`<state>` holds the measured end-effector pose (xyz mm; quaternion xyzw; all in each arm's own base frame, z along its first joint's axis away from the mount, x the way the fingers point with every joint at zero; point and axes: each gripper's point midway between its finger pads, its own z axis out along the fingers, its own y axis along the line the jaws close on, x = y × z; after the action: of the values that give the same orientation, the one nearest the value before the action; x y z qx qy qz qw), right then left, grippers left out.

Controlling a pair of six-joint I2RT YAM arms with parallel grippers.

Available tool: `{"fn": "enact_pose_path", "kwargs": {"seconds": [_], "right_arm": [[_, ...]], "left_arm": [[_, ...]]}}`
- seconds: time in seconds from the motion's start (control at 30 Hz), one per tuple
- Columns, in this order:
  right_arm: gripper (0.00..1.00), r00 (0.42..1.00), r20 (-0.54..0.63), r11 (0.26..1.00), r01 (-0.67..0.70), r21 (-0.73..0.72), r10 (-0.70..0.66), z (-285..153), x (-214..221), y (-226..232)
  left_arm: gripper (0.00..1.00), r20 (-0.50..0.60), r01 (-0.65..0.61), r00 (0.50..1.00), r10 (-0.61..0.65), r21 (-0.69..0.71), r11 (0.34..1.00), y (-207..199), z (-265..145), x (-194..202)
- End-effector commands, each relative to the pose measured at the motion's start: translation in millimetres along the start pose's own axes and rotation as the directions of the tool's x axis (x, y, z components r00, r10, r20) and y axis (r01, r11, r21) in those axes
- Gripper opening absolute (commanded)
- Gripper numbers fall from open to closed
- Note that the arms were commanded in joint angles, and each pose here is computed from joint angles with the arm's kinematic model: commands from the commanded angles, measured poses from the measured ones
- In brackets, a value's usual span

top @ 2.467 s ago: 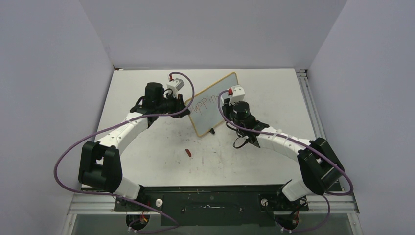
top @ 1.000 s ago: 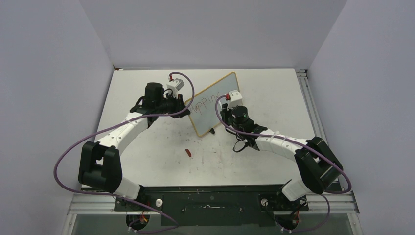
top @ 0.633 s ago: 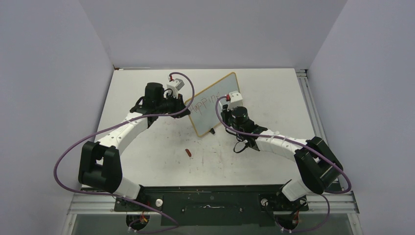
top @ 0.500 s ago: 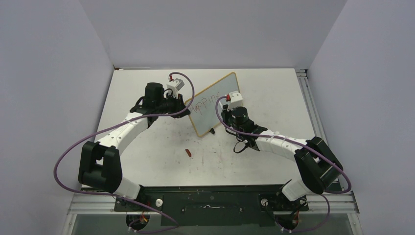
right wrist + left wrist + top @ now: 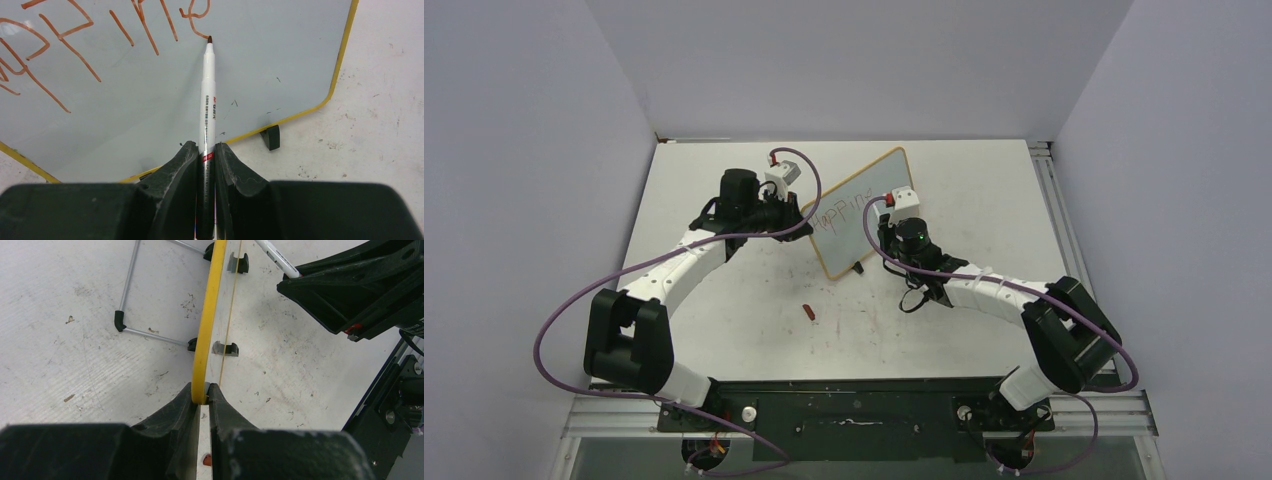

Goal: Write a sentence on the whiteboard

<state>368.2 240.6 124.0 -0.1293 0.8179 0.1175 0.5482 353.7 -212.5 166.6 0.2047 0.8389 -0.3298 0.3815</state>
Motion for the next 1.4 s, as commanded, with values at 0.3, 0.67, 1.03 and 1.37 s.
{"fn": "enact_pose_path", "kwargs": {"seconds": [0.3,0.67,1.03,1.37], "right_arm": [[0.05,0.997,0.071,1.000,-0.017,0.013,0.016,7.6,-31.1,0.0],[0.05,0.994,0.105,1.000,-0.016,0.002,0.016,-5.8,-48.3,-0.4],[0.05,0.991,0.131,1.000,-0.018,0.005,0.017,-23.3,-62.7,-4.8],[0.05,0.990,0.138,1.000,-0.008,-0.023,0.011,-24.0,-68.6,-8.9]], "left_arm": [[0.00,0.046,-0.067,0.997,0.068,-0.010,0.998,-6.0,-10.8,-19.0],[0.00,0.041,-0.062,0.997,0.062,-0.017,0.998,-4.1,-9.8,-17.4],[0.00,0.047,-0.060,0.997,0.062,-0.026,0.998,-3.7,-11.1,-19.7],[0.00,0.046,-0.058,0.997,0.059,-0.033,0.998,-3.0,-11.8,-20.2]]}}
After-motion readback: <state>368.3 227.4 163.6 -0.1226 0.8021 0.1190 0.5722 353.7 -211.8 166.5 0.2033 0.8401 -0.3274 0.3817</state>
